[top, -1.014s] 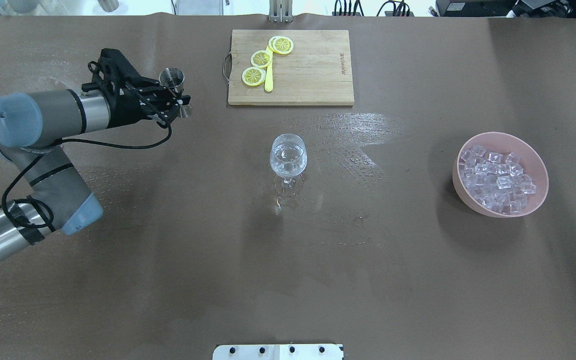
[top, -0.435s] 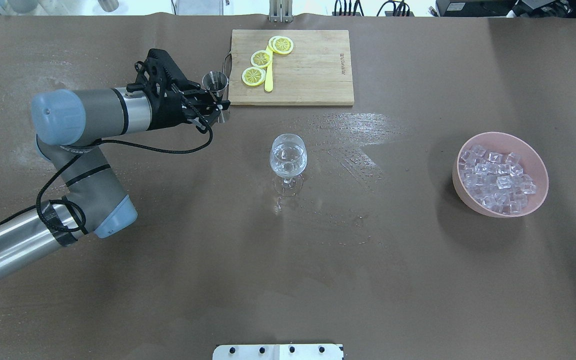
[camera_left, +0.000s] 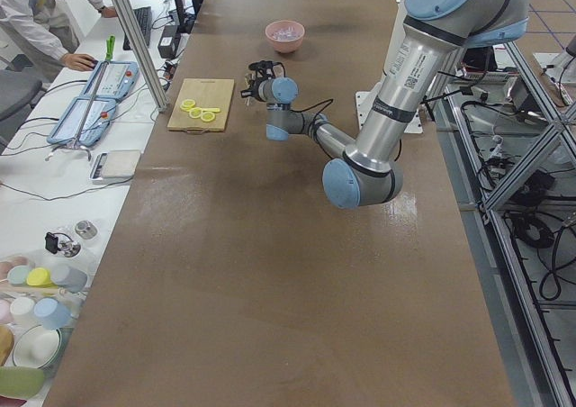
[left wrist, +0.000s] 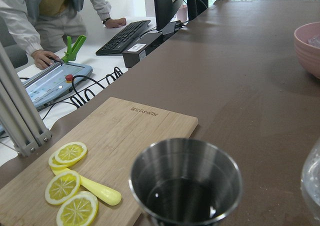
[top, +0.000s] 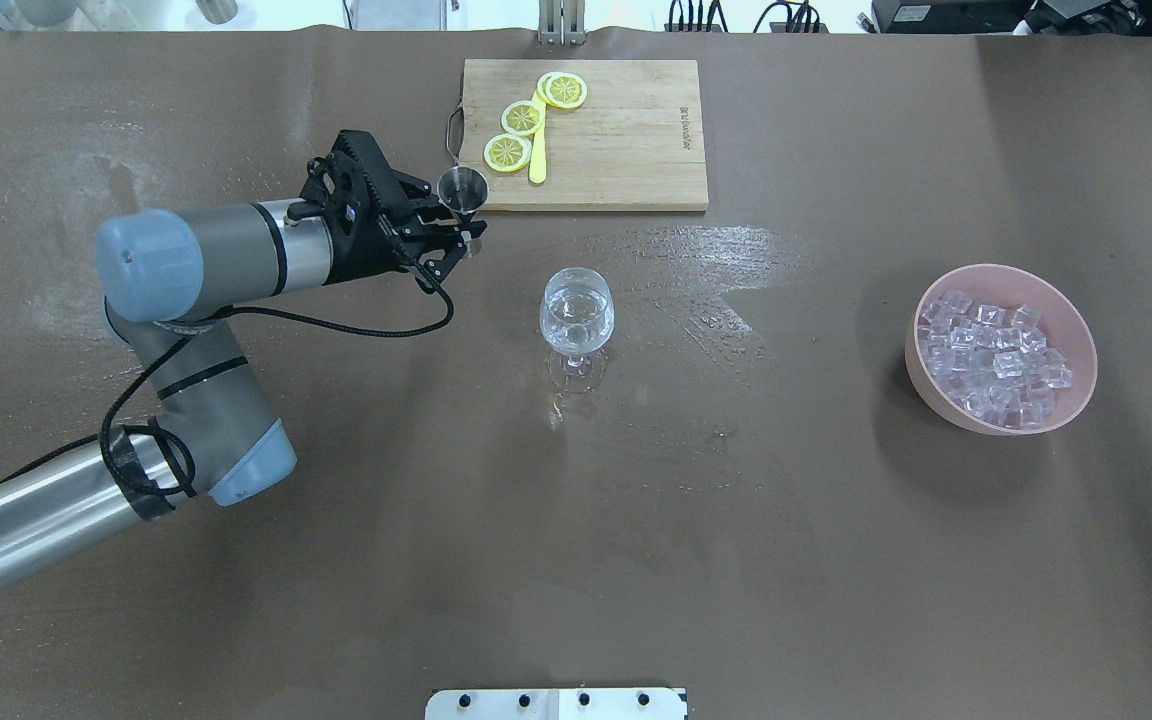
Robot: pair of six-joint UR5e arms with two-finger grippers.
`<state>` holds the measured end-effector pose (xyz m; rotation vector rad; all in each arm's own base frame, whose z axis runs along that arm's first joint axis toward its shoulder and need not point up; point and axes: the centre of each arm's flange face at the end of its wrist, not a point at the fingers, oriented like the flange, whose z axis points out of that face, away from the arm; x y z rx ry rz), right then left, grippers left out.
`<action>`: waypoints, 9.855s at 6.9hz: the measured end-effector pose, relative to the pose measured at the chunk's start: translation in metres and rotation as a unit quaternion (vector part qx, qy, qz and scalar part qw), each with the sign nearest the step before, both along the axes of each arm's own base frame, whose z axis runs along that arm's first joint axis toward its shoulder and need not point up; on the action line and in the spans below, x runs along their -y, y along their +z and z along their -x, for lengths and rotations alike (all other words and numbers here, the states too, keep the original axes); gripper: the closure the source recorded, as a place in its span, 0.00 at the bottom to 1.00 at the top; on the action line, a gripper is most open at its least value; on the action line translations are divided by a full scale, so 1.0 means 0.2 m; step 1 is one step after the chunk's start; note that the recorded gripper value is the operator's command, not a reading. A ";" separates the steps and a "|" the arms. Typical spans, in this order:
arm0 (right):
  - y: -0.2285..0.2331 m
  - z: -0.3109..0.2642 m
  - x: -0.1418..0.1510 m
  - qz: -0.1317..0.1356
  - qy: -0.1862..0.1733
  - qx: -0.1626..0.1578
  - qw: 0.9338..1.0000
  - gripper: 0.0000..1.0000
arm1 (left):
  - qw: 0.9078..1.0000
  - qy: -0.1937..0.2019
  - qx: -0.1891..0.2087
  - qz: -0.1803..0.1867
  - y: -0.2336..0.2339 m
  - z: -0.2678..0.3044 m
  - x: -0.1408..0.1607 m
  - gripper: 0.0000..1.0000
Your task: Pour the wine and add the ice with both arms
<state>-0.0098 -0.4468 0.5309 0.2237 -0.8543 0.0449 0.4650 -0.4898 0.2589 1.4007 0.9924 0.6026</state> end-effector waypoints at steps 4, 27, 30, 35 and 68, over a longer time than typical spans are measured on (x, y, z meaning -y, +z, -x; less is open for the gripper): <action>-0.01 0.00 0.00 0.019 0.015 0.009 1.000 0.01 | 0.994 -0.046 0.027 -0.091 -0.13 -0.07 -0.18 1.00; -0.03 0.01 -0.01 0.048 0.037 0.024 0.998 0.01 | 0.806 -0.205 0.350 -0.430 -0.41 -0.18 -0.21 1.00; -0.04 0.01 -0.01 0.048 0.039 0.025 0.998 0.01 | 0.779 -0.218 0.376 -0.453 -0.43 -0.16 -0.21 1.00; -0.09 0.00 -0.01 0.051 0.050 0.031 0.997 0.01 | 0.767 -0.237 0.387 -0.454 -0.44 -0.14 -0.24 1.00; -0.20 0.33 0.18 0.021 -0.011 0.030 0.999 0.00 | 0.874 -0.103 -0.072 0.469 1.81 1.58 -0.19 0.02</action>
